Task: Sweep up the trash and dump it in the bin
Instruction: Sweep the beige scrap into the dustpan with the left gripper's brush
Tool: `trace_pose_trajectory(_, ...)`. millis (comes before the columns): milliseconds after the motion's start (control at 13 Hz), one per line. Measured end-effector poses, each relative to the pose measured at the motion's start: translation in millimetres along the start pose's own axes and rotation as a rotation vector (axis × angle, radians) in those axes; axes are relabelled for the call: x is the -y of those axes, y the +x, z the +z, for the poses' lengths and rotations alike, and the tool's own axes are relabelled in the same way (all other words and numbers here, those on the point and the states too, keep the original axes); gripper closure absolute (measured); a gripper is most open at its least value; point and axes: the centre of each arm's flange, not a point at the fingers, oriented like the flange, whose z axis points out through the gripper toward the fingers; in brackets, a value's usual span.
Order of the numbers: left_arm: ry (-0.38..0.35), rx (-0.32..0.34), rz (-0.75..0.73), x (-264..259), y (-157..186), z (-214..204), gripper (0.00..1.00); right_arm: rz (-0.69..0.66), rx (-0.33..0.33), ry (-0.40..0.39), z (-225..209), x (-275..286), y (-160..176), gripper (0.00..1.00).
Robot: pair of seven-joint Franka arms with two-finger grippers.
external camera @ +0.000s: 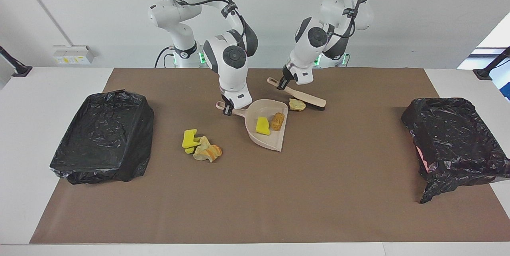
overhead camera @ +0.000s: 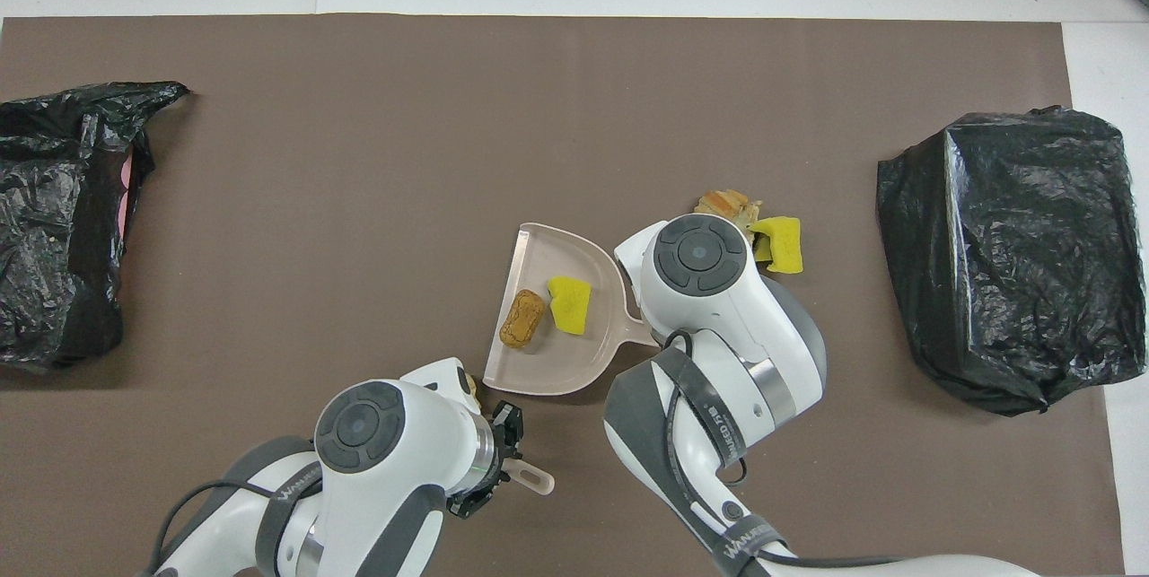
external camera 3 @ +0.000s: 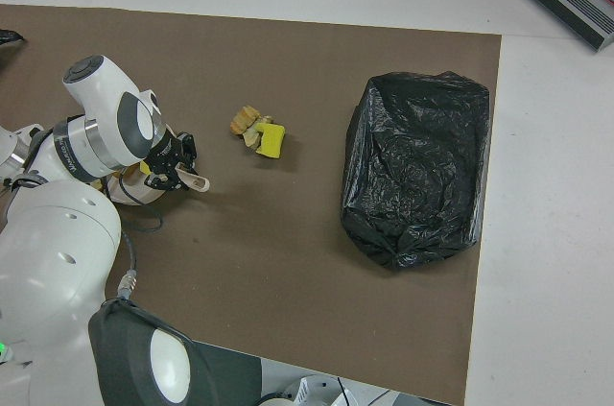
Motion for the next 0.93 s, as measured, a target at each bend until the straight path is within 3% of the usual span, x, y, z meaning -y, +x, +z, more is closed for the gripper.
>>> trace_pose_trajectory(232, -0.051, -0.013, 0.257, -23, -2, -5, 0.73, 0.001, 0.000, 0.000, 0, 0, 0, 0.67)
trace_pose_trajectory(463, -0.049, -0.017, 0.555, -27, -21, -3, 0.73, 0.001, 0.000, 0.000, 0, 0, 0, 0.67)
trace_pose_trajectory(695, -0.015, -0.001, 0.773, -24, -36, 3, 0.73, 0.001, 0.000, 0.001, 0, 0, -1, 0.67)
trace_pose_trajectory(926, 0.054, 0.054, 0.889, -21, -41, 0, 0.73, 0.001, 0.000, 0.001, 0, 0, -1, 0.67)
